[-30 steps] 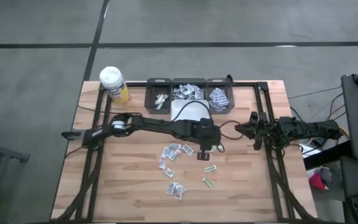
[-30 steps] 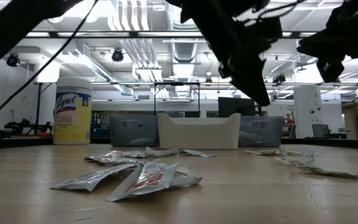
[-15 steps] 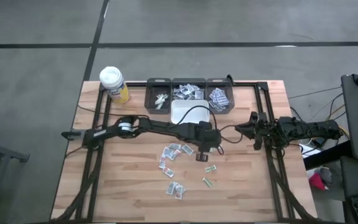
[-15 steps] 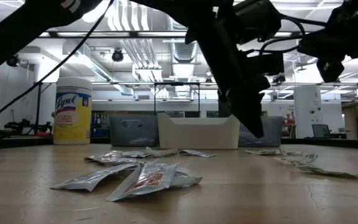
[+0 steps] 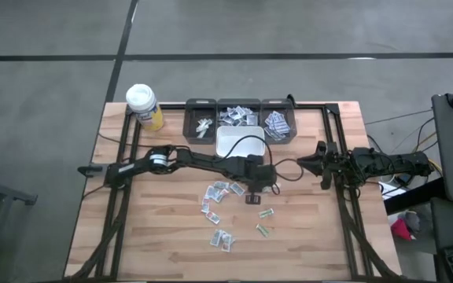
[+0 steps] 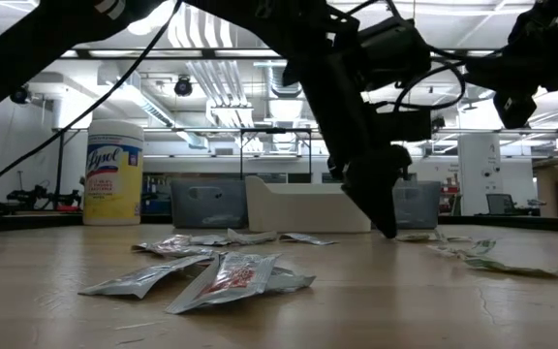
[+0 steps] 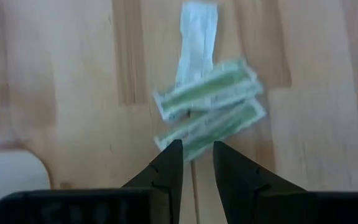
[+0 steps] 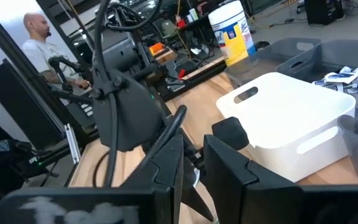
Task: Pick & Place First Aid Supplies
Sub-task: Put the green bandage pack into the left black bin
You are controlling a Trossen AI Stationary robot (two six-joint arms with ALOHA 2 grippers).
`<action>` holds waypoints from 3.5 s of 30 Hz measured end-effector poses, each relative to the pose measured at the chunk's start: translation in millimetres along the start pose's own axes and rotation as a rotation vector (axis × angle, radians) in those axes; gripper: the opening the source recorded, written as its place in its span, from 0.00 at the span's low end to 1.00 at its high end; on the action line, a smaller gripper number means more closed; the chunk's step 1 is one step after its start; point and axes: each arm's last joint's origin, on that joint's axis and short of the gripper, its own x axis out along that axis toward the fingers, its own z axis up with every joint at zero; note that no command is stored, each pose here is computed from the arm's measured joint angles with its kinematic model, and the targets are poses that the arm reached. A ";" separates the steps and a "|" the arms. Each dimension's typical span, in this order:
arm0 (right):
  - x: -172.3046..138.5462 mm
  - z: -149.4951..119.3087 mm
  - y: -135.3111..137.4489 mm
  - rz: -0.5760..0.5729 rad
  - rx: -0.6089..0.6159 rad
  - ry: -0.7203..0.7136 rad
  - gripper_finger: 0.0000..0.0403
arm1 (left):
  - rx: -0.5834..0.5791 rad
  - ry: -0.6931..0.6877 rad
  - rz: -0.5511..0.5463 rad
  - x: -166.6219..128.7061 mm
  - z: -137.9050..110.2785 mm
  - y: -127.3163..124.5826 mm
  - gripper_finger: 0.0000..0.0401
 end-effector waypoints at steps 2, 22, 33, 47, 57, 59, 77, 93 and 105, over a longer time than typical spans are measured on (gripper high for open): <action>0.0 0.0 0.0 0.000 0.000 0.000 0.16 | -0.006 0.026 -0.012 0.9 -3.2 -0.5 0.22; -0.1 0.1 0.0 0.001 0.000 -0.001 0.16 | -0.101 0.218 -0.123 -44.1 -14.0 -0.6 0.22; 0.0 0.1 0.1 0.001 0.000 0.000 0.16 | -0.083 0.129 -0.105 -43.8 -7.0 -1.1 0.22; 0.0 0.1 0.1 0.001 0.000 0.000 0.16 | -0.098 0.177 -0.120 -23.9 -24.2 -12.2 0.22; 0.0 0.0 0.1 0.001 0.000 0.000 0.16 | -0.098 0.169 -0.097 -21.0 -25.4 -12.5 0.22; 0.0 0.0 0.1 0.001 0.000 0.000 0.16 | -0.097 0.152 -0.095 -17.3 -26.6 -12.7 0.22; 0.0 0.1 0.1 0.001 0.000 0.000 0.16 | -0.093 0.111 -0.128 -14.3 -25.1 -14.3 0.01; 0.0 0.0 0.1 0.001 0.000 0.000 0.16 | -0.048 0.131 0.268 -147.3 -14.6 16.7 0.00; -0.1 0.0 0.0 0.001 0.000 0.000 0.16 | -0.494 0.147 0.708 -205.6 -53.6 138.9 0.00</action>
